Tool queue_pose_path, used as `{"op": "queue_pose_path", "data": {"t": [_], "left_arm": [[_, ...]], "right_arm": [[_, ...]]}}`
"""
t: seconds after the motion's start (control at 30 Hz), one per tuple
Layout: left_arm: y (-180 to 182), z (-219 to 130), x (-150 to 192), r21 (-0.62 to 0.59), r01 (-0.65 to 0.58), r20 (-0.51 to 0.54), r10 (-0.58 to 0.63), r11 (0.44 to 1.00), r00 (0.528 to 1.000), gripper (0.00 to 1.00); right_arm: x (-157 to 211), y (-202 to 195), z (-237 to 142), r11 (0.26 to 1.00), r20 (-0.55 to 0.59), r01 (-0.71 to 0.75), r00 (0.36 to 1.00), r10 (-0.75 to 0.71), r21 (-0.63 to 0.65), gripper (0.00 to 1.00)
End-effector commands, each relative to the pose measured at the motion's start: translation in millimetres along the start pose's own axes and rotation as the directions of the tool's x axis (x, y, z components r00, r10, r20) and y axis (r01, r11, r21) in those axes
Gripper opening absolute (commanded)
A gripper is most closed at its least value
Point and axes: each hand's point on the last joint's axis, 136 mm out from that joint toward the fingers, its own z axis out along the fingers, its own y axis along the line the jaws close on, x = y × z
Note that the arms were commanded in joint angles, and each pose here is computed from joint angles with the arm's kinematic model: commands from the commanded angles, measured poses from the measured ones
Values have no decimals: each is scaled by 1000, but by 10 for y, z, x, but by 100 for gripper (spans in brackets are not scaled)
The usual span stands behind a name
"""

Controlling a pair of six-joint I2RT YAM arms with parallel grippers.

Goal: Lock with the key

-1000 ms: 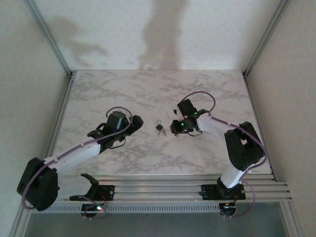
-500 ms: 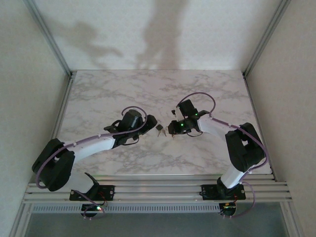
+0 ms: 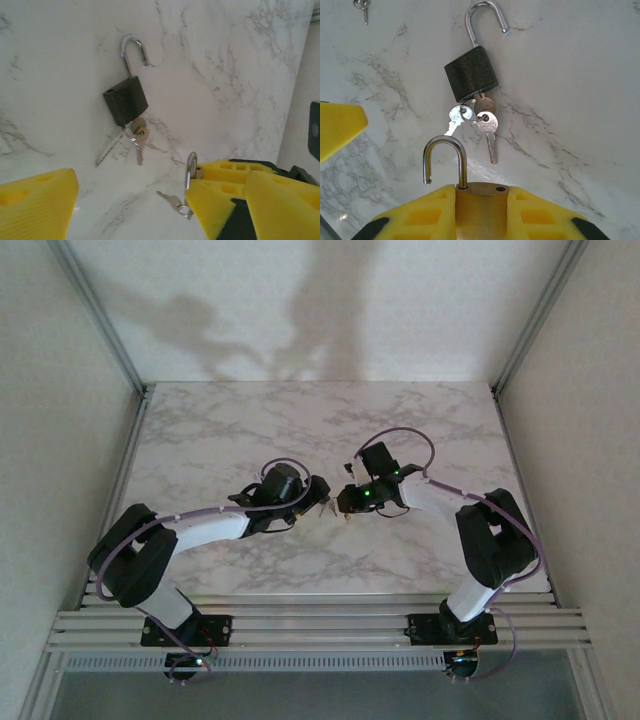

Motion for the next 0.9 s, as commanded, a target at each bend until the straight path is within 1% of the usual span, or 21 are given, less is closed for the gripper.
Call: {"op": "queue_pose_path", "data": {"t": [0.0, 0.13, 0.37, 0.47, 0.57, 0.87], "left_arm": [[-225, 47, 47, 61, 0, -12, 1, 998, 1000, 81], [-284, 115, 113, 69, -4, -33, 7, 998, 999, 75], [-265, 179, 168, 60, -6, -47, 8, 998, 999, 66], [-270, 194, 178, 62, -3, -51, 6, 998, 999, 60], [-270, 207, 177, 62, 2, -50, 1, 998, 999, 55], [-243, 262, 181, 56, 14, -51, -11, 998, 999, 46]], "right_arm": [[14, 102, -43, 999, 8, 32, 999, -32, -35, 23], [14, 110, -46, 999, 7, 33, 999, -33, -38, 23], [21, 137, -47, 998, 5, 35, 999, -35, -51, 22], [24, 146, -50, 998, 5, 36, 999, -36, -56, 22], [29, 170, -56, 997, 4, 38, 999, -38, -69, 22], [30, 197, -59, 996, 2, 41, 999, -41, -82, 21]]}}
